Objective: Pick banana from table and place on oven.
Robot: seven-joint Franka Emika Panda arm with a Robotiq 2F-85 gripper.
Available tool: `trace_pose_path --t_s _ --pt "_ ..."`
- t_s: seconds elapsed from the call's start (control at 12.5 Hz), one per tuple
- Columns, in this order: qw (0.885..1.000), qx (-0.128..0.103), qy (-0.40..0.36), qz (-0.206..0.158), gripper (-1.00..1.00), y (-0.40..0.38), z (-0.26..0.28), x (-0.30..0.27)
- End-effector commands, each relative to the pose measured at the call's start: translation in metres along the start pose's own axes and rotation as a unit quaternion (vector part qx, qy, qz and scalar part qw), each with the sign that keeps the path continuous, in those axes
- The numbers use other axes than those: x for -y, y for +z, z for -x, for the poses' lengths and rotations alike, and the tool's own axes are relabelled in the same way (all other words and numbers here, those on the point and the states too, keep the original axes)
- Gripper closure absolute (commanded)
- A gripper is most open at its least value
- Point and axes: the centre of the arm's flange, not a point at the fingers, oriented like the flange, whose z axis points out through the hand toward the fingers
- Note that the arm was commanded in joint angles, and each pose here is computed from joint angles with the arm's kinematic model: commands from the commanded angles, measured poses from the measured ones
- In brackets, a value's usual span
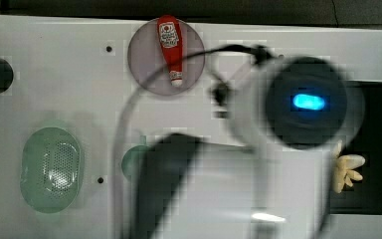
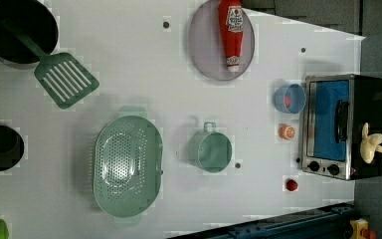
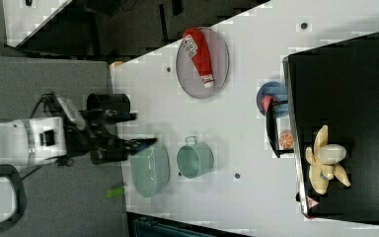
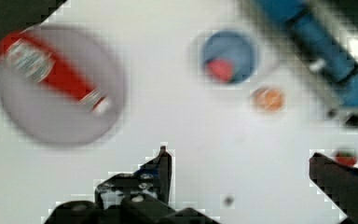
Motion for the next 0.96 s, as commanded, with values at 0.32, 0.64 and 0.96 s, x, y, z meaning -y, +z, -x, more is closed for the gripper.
trace_pose_path --t_s 0.32,0.64,0.96 --pt "0.996 -0.002 0.085 0.007 -1.00 -0.0259 0.0305 0.0023" --pt "0.996 -0.001 0.087 0.007 -1.00 -0.0248 0.0289 0.0012" --pt "0.996 -0.001 0.087 0.008 -1.00 -0.0240 0.0287 0.0015"
